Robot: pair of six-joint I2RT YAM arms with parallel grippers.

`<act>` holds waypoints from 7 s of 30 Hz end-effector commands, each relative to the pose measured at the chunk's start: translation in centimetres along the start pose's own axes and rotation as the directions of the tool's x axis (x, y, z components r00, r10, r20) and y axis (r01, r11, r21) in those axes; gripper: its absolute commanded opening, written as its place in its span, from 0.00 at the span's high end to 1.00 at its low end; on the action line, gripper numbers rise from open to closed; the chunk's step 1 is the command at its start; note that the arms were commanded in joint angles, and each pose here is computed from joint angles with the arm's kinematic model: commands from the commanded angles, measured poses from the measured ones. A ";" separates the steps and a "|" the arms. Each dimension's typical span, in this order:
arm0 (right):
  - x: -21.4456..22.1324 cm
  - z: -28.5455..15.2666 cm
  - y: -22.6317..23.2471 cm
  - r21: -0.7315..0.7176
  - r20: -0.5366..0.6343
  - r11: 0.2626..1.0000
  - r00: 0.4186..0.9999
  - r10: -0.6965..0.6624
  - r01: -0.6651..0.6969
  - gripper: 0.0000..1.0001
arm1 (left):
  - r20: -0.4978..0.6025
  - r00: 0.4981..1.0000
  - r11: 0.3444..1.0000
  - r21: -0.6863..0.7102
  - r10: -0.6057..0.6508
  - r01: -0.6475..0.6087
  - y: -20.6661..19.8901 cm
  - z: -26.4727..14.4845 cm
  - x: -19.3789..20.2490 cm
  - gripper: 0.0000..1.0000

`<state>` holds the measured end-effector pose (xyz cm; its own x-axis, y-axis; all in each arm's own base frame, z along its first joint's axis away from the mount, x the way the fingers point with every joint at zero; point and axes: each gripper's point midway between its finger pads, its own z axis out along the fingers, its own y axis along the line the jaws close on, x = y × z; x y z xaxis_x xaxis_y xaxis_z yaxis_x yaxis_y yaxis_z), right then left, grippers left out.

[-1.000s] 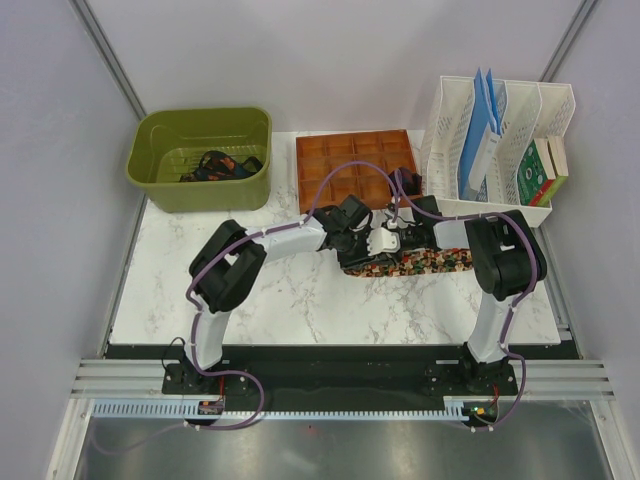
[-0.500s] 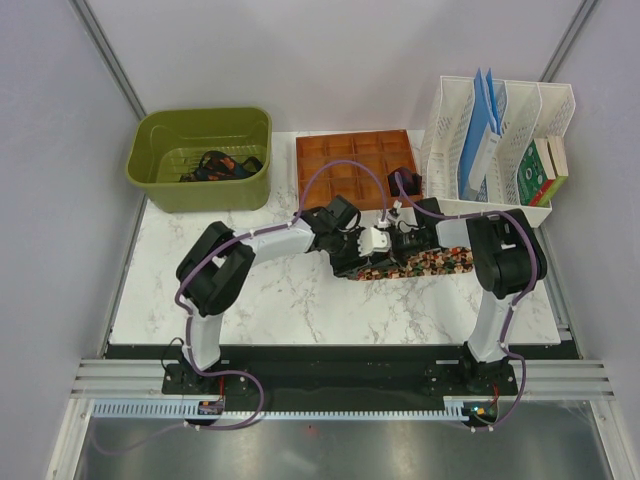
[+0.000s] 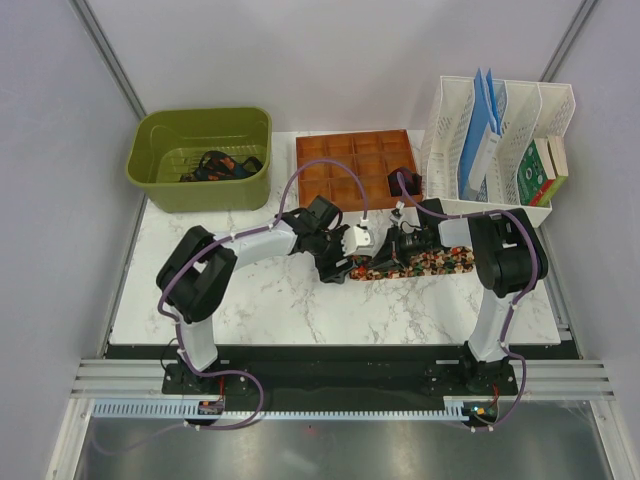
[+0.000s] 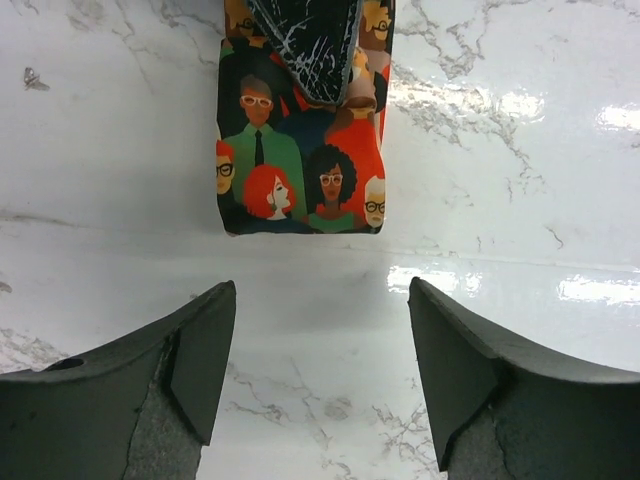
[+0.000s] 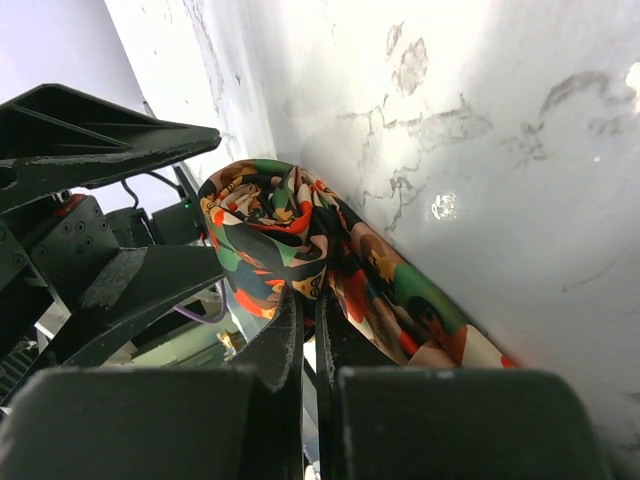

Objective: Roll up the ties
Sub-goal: Roll the tie at the center of the board.

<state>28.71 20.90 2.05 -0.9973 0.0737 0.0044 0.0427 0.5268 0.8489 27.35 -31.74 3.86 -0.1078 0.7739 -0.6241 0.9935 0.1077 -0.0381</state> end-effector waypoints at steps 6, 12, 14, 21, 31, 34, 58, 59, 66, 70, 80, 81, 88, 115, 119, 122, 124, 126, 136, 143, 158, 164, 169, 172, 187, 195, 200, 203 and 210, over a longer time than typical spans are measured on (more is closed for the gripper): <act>1.5 0.3 -6.3 0.227 -0.016 0.974 1.000 0.011 -0.007 1.00 | 0.130 0.986 0.994 -0.014 0.107 -0.106 0.8 0.7 -3.1 0.19; 1.6 0.4 -6.4 0.220 -0.024 0.975 1.000 0.009 -0.004 1.00 | 0.174 0.974 0.989 -0.049 0.144 -0.138 2.0 1.1 -5.7 0.15; 1.5 0.5 -6.3 0.215 -0.021 0.977 1.000 0.010 -0.005 1.00 | 0.189 0.971 0.989 -0.044 0.147 -0.141 1.9 1.3 -6.5 0.15; 1.5 0.5 -6.0 0.201 -0.018 0.980 1.000 0.009 -0.005 1.00 | 0.211 0.964 0.987 -0.051 0.160 -0.153 1.9 1.9 -7.7 0.18; 1.5 0.5 -5.8 0.196 -0.015 0.981 1.000 0.007 -0.004 1.00 | 0.128 0.972 0.980 0.004 0.197 -0.199 0.7 4.3 -5.3 0.34; 1.5 0.4 -5.6 0.193 -0.015 0.981 1.000 0.009 -0.006 1.00 | 0.103 0.972 0.977 0.009 0.210 -0.212 0.6 4.4 -4.4 0.48; -1.0 -1.3 -2.9 0.140 0.046 0.990 0.999 0.015 -0.021 0.62 | 0.026 0.980 0.980 0.032 0.196 -0.197 0.0 4.7 -1.7 0.78; -1.1 -1.3 -2.7 0.129 0.046 0.991 0.999 0.018 -0.023 0.62 | 0.025 0.981 0.980 0.031 0.195 -0.196 0.0 4.7 -1.7 0.78; -2.0 -0.9 -2.1 0.089 0.071 0.995 0.997 0.038 -0.044 0.62 | 0.022 0.981 0.980 0.040 0.194 -0.195 -0.2 4.7 -1.5 0.78; -2.0 -0.5 -2.0 0.071 0.071 0.996 0.996 0.052 -0.057 0.67 | 0.020 0.982 0.981 0.045 0.187 -0.188 -0.3 4.8 -1.4 0.78; -0.7 -0.5 -3.7 0.146 0.049 0.988 0.998 0.046 -0.053 1.00 | 0.025 0.985 0.985 0.021 0.171 -0.171 0.0 3.7 -1.6 0.61; -0.4 -0.6 -4.1 0.157 0.038 0.987 0.999 0.024 -0.029 1.00 | 0.043 0.986 0.986 0.015 0.163 -0.164 0.3 3.1 -2.0 0.56; 0.2 -0.8 -6.3 0.254 0.033 0.967 0.999 -0.019 0.010 1.00 | 0.159 0.982 0.994 -0.004 0.106 -0.107 1.0 -1.2 -4.0 0.26; 1.2 4.3 -5.8 0.238 0.043 0.971 0.999 0.010 -0.020 1.00 | 0.164 0.977 0.988 0.036 0.140 -0.148 -0.3 -0.2 -4.0 0.50; 1.5 4.5 -5.4 0.232 0.034 0.973 0.999 0.007 -0.014 1.00 | 0.170 0.976 0.988 0.041 0.139 -0.148 -0.3 0.6 -5.5 0.53; 1.6 4.6 -5.2 0.230 0.030 0.973 1.000 0.006 -0.013 1.00 | 0.162 0.978 0.988 0.051 0.135 -0.145 -0.5 1.5 -5.9 0.53; 1.7 4.6 -5.0 0.226 0.028 0.974 1.000 0.006 -0.012 1.00 | 0.153 0.980 0.988 0.060 0.129 -0.140 -0.7 2.1 -5.8 0.53; 1.7 4.8 -4.8 0.224 0.025 0.975 1.000 0.005 -0.010 1.00 | 0.125 0.985 0.989 0.069 0.120 -0.130 -0.9 3.2 -5.5 0.53; 1.5 4.5 -3.6 0.193 0.008 0.980 0.998 -0.054 0.052 0.94 | -0.025 0.991 0.988 0.085 0.129 -0.127 -1.8 6.1 -2.0 0.52; 0.5 3.5 -2.1 0.197 -0.017 0.974 0.993 -0.114 0.115 0.85 | -0.145 0.982 0.989 0.111 0.117 -0.102 -2.2 6.9 1.1 0.61; -1.0 -1.4 1.6 0.160 0.017 0.979 0.992 -0.127 0.123 0.48 | -0.212 0.966 0.981 0.154 0.149 -0.117 -2.8 6.8 2.9 0.68; -1.1 -2.5 1.3 0.156 0.025 0.981 0.993 -0.116 0.111 0.44 | -0.231 0.958 0.977 0.164 0.170 -0.134 -2.7 6.7 3.2 0.69; -1.3 -3.9 1.6 0.130 0.044 0.986 0.993 -0.114 0.107 0.43 | -0.244 0.953 0.974 0.180 0.181 -0.139 -2.8 6.6 3.4 0.70; -1.3 -4.0 2.2 0.107 0.054 0.989 0.993 -0.108 0.101 0.43 | -0.248 0.952 0.974 0.181 0.180 -0.137 -2.8 6.5 3.4 0.70; -1.0 -0.2 -0.4 0.117 0.066 0.993 0.997 -0.039 0.031 0.74 | -0.261 0.953 0.980 0.160 0.154 -0.114 -2.4 5.7 3.3 0.68; -0.5 0.2 -1.8 0.147 0.047 0.989 0.998 -0.040 0.033 1.00 | -0.257 0.958 0.988 0.121 0.124 -0.096 -1.4 3.5 3.1 0.68; -0.4 0.5 -3.3 0.187 0.038 0.982 0.998 -0.050 0.042 1.00 | -0.212 0.972 0.990 0.118 0.104 -0.080 -1.7 2.7 1.8 0.43; -0.3 0.5 -3.9 0.204 0.034 0.978 0.997 -0.062 0.053 1.00 | -0.130 0.987 0.993 0.088 0.093 -0.082 -1.2 1.7 -0.3 0.28; 0.0 0.5 -5.3 0.253 0.028 0.965 0.997 -0.076 0.066 1.00 | -0.017 0.997 0.997 0.001 0.077 -0.077 0.4 -0.2 -1.9 0.15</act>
<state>29.40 20.53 1.52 -0.9953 0.0762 -0.0600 -0.0022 0.6007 0.7995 27.27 -33.24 2.73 -0.0013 0.8345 -0.5510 0.9999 -0.0056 -0.0109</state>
